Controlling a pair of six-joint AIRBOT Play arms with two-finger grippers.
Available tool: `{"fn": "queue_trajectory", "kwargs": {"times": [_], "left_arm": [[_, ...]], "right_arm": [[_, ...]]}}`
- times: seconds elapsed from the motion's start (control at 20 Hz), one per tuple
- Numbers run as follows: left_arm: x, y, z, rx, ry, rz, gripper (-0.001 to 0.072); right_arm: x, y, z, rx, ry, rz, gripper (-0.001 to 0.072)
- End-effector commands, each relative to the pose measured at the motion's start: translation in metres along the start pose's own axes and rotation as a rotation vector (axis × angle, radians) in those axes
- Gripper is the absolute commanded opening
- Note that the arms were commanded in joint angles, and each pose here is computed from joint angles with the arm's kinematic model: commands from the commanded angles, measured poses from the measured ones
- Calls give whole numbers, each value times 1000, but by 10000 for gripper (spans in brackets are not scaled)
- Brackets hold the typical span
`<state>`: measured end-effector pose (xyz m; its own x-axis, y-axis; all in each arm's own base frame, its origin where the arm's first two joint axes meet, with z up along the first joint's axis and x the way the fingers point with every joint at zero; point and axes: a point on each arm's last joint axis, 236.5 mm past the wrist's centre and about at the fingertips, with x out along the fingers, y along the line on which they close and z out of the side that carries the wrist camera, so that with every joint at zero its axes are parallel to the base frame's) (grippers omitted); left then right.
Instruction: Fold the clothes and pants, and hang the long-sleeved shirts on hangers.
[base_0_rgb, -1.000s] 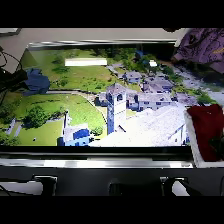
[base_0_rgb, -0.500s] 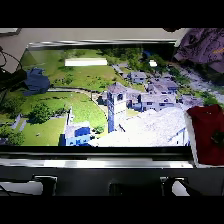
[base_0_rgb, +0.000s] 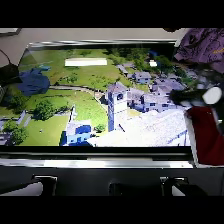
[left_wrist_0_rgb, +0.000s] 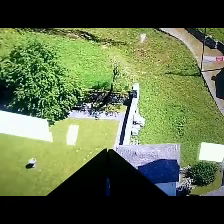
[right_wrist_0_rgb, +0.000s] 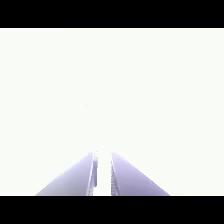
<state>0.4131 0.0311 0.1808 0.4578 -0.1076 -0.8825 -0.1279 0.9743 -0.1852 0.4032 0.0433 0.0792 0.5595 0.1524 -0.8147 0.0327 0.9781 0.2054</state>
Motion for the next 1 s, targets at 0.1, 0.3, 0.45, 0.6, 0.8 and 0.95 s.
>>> {"fn": "queue_trajectory", "kwargs": {"times": [0.1, 0.3, 0.45, 0.6, 0.8, 0.95], "left_arm": [[8, 1, -54, 17, -65, -1, 14], [17, 4, -81, 11, -50, 1, 15], [22, 5, -86, -18, -24, 1, 16], [22, 5, -86, -19, -22, 1, 16], [22, 5, -86, -19, -22, 1, 16], [22, 5, -86, -19, -22, 1, 16]], "right_arm": [[-5, 171, -67, -322, 70, 280, 106], [-13, 203, -90, -408, 89, 331, 106], [-12, 199, -90, -417, 92, 316, 107], [-12, 199, -89, -417, 88, 317, 107], [-12, 199, -89, -417, 88, 317, 107], [-12, 199, -89, -417, 88, 317, 107]]}}
